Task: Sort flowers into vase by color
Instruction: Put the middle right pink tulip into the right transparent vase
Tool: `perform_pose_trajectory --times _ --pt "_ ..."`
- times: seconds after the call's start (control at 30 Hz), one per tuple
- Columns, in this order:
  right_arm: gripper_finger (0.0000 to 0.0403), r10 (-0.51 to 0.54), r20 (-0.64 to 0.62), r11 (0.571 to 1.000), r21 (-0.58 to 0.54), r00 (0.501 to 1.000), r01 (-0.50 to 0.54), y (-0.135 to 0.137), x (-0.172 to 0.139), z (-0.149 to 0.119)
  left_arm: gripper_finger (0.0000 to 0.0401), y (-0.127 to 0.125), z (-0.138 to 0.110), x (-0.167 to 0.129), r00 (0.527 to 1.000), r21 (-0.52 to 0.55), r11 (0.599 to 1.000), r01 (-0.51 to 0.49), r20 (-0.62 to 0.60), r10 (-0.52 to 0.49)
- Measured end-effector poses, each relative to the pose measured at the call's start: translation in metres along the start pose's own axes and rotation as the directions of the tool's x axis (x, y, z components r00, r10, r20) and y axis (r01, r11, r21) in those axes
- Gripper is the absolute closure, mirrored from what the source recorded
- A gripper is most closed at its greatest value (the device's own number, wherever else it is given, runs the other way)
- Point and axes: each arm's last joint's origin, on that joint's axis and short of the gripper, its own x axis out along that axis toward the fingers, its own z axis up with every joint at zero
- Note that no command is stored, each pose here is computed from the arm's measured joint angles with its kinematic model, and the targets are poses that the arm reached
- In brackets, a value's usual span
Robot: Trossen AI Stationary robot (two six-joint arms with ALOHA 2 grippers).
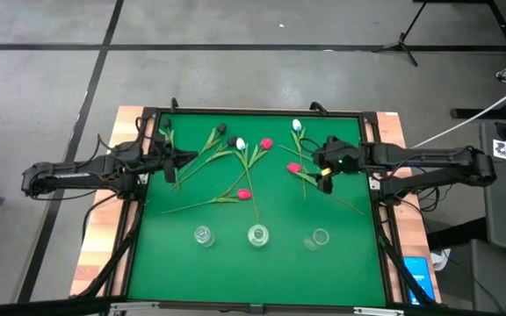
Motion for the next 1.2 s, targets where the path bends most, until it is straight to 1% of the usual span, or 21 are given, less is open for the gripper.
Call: perform_pose_trajectory --times 0.07,0.17,0.27,0.33,0.4,0.53,0.6,0.7,0.8,0.87,0.9,0.97,1.03,1.13,1.2 --pt "0.0080 -0.011 0.000 1.000 -0.009 1.000 0.011 0.000 0.000 0.000 0.0383 0.000 0.000 0.000 1.000 -0.005 1.000 0.000 -0.001 0.000" --pt "0.0080 -0.032 0.001 0.999 -0.011 0.999 0.032 -0.001 0.000 0.000 0.0382 0.000 0.000 0.000 1.000 0.043 0.999 0.010 -0.009 -0.009" --pt "0.0080 -0.035 0.000 0.999 -0.012 0.999 0.035 -0.001 0.000 0.000 0.0363 -0.001 -0.003 0.002 0.997 0.072 0.996 0.055 -0.061 -0.050" --pt "0.0080 -0.039 -0.002 0.999 -0.016 0.999 0.039 -0.001 0.000 0.000 0.0335 -0.001 -0.005 0.004 0.992 0.066 0.995 0.078 -0.103 -0.071" --pt "0.0080 -0.066 -0.010 0.998 -0.021 0.998 0.066 -0.002 0.000 -0.001 0.0297 -0.001 -0.007 0.007 0.988 0.046 0.995 0.084 -0.136 -0.077" --pt "0.0080 -0.101 -0.012 0.994 -0.043 0.995 0.100 -0.003 0.000 -0.001 0.0210 0.002 -0.012 0.013 0.983 0.060 0.997 0.056 -0.176 -0.044" --pt "0.0080 -0.104 -0.019 0.993 -0.048 0.994 0.103 -0.003 0.002 -0.001 0.0175 0.005 -0.016 0.014 0.977 0.081 0.996 0.029 -0.214 -0.011" --pt "0.0080 -0.104 -0.046 0.993 -0.062 0.993 0.101 -0.002 0.008 -0.002 0.0144 0.010 -0.020 0.011 0.958 0.018 0.999 -0.046 -0.284 0.049" --pt "0.0080 -0.090 -0.067 0.991 -0.101 0.994 0.083 0.001 0.019 0.000 0.0138 0.006 -0.014 0.001 0.954 0.007 1.000 -0.029 -0.298 0.030" --pt "0.0080 -0.086 -0.059 0.990 -0.118 0.995 0.079 0.002 0.026 0.002 0.0139 0.002 -0.007 -0.010 0.960 0.048 0.999 -0.001 -0.279 0.014" --pt "0.0080 -0.085 -0.050 0.989 -0.128 0.995 0.078 0.002 0.028 0.004 0.0141 0.002 -0.004 -0.016 0.964 0.073 0.997 -0.003 -0.265 0.022" --pt "0.0080 -0.077 -0.035 0.989 -0.132 0.996 0.071 0.003 0.032 0.006 0.0146 0.003 0.000 -0.030 0.975 0.114 0.993 -0.037 -0.213 0.061" --pt "0.0080 -0.070 -0.041 0.989 -0.133 0.997 0.064 0.004 0.034 0.006 0.0150 0.006 0.002 -0.041 0.984 0.126 0.990 -0.062 -0.157 0.082" --pt "0.0080 -0.070 -0.066 0.989 -0.135 0.995 0.060 0.004 0.034 0.003 0.0154 0.014 -0.003 -0.052 0.987 0.094 0.990 -0.110 -0.106 0.119" --pt "0.0080 -0.070 -0.077 0.989 -0.133 0.995 0.059 0.004 0.034 0.002 0.0154 0.020 -0.007 -0.057 0.986 0.076 0.988 -0.132 -0.096 0.139"
